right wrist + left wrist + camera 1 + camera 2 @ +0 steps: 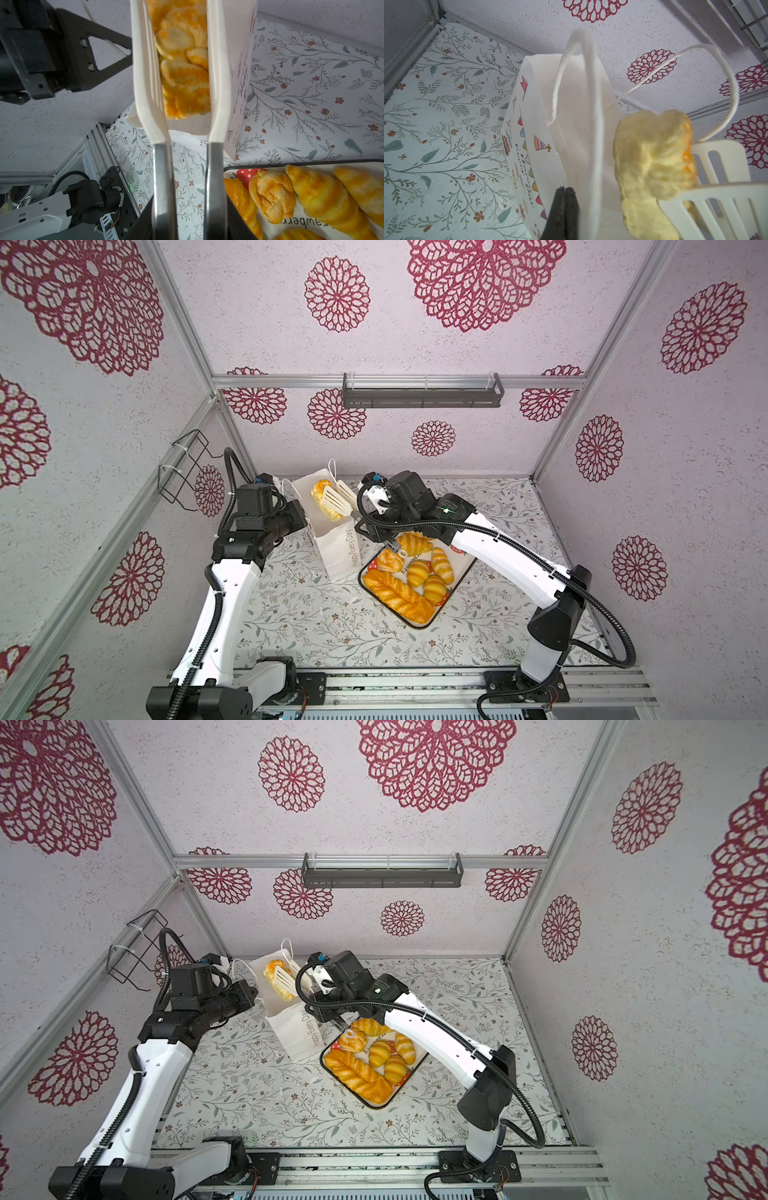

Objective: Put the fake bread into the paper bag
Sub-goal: 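Lower the roll into the paper bag opening and open the tongs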

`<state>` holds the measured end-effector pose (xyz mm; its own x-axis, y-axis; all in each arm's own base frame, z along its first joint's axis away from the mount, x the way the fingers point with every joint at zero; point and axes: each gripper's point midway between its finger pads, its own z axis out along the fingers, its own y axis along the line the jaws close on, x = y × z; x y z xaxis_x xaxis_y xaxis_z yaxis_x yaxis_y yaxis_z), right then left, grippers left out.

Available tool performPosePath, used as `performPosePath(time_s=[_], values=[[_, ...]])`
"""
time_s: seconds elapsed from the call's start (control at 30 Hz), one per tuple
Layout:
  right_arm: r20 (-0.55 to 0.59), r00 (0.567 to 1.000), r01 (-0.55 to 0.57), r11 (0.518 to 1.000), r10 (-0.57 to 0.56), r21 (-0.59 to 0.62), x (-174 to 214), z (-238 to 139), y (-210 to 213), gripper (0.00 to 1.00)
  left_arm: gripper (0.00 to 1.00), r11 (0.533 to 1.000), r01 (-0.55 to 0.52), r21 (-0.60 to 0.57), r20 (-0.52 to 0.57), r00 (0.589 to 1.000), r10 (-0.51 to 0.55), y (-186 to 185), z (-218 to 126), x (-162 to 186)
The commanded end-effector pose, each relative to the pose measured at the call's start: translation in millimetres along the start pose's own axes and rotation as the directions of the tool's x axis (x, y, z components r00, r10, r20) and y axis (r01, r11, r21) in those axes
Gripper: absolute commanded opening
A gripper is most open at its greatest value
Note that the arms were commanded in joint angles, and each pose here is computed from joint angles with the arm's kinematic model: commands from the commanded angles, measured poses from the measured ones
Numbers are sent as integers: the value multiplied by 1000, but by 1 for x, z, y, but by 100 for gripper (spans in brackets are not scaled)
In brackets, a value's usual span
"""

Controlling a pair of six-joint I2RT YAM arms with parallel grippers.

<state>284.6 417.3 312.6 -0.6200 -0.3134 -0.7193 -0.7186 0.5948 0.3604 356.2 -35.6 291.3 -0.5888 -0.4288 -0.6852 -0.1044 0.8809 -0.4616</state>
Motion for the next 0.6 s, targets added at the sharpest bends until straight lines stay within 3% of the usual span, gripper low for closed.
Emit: performPosePath(time_s=[0.0,0.37,0.57], values=[[71,997,12,999,-9,-35,-22,-12,10,30,0,1000,9,5,6,1000,-9,0,2,-1],[86,996,29,999,-26,-33,-27,-16,11,45,0,1000,20,7,-2,1000,-20,1,4,3],[96,995,32,999,-30,-20,-34,-19,3,45,0,1000,26,10,-1,1000,-26,-1,6,3]])
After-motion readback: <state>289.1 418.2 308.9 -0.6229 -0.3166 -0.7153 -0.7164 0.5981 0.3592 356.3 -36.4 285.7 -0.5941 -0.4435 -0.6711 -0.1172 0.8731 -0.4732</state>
